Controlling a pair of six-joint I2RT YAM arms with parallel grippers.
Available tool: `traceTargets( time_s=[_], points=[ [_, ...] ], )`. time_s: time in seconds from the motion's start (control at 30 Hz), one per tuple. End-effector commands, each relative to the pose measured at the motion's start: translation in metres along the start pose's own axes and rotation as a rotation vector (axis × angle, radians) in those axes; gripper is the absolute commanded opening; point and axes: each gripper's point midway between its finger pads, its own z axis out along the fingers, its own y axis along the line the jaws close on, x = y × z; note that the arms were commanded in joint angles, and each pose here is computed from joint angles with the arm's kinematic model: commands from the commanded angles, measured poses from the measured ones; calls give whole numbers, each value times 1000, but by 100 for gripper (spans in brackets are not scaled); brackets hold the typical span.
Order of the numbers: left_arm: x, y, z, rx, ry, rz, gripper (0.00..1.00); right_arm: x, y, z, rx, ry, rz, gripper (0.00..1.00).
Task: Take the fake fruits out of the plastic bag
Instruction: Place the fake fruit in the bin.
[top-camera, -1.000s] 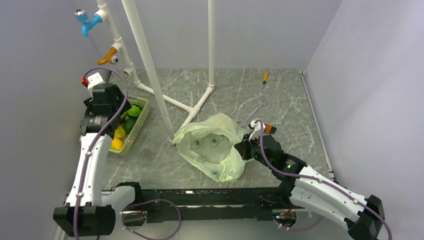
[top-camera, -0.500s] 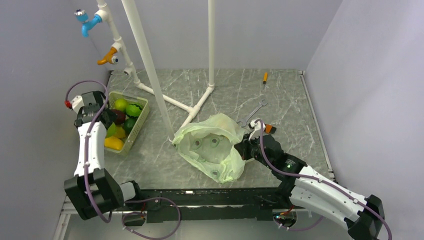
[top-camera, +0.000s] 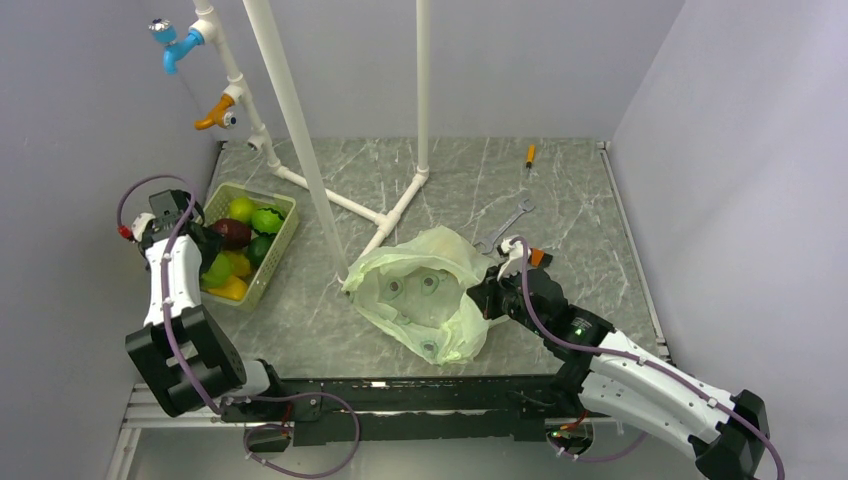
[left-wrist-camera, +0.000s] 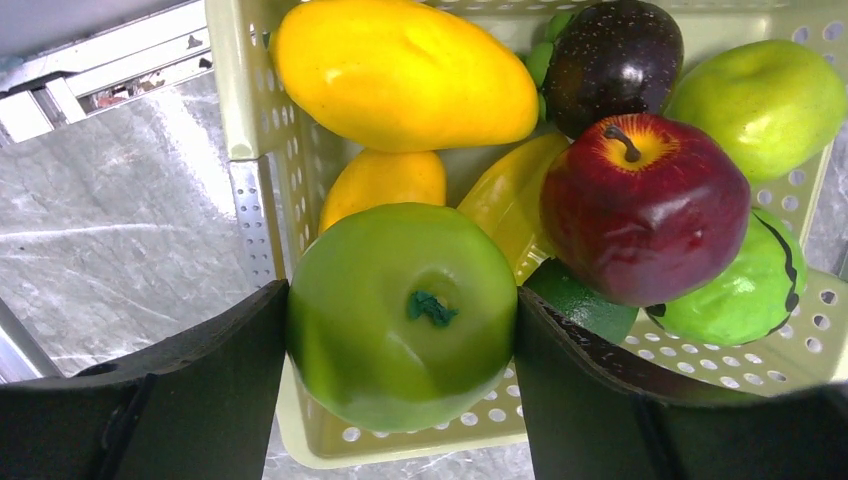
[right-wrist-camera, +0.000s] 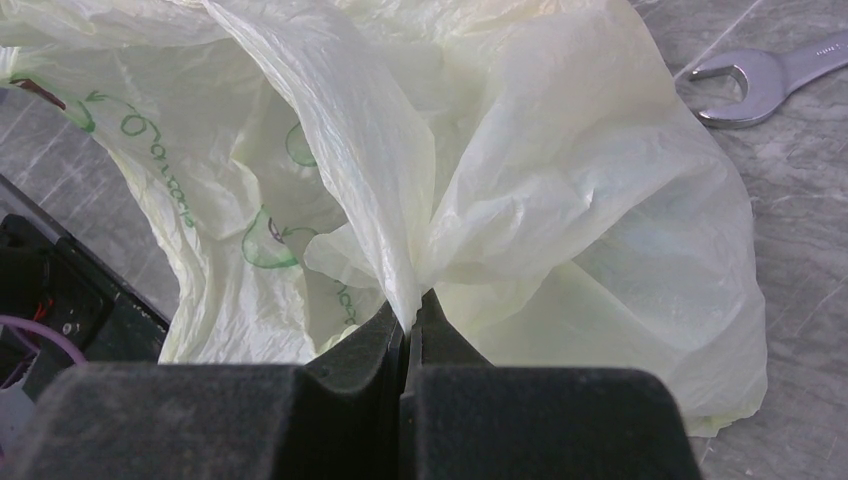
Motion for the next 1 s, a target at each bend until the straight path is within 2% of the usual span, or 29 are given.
traceTargets(
  time_s=[0.0, 0.13, 0.23, 0.27, 0.63, 0.83, 0.97],
  points=[
    [2, 4, 2, -7, 24, -66, 44, -20, 9, -4, -27, -51, 21, 0],
    [0, 6, 1, -15, 18, -75, 70, -19, 9, -5, -29, -55, 25, 0],
    [-2, 4, -1, 4, 7, -71, 95, -19, 10, -5, -34, -56, 36, 0],
    [-3, 3, -2, 12, 1, -72, 99, -19, 10, -5, -36, -56, 39, 0],
    [-19, 0, -22, 53, -100, -52, 99, -27, 13, -9, -40, -69, 43, 0],
    [-23, -22, -54, 162, -223, 77, 99, -31, 17, -9, -50, -79, 52, 0],
    [-17, -44, -88, 297, -326, 185, 99, -32, 18, -10, -58, -82, 53, 0]
  ],
)
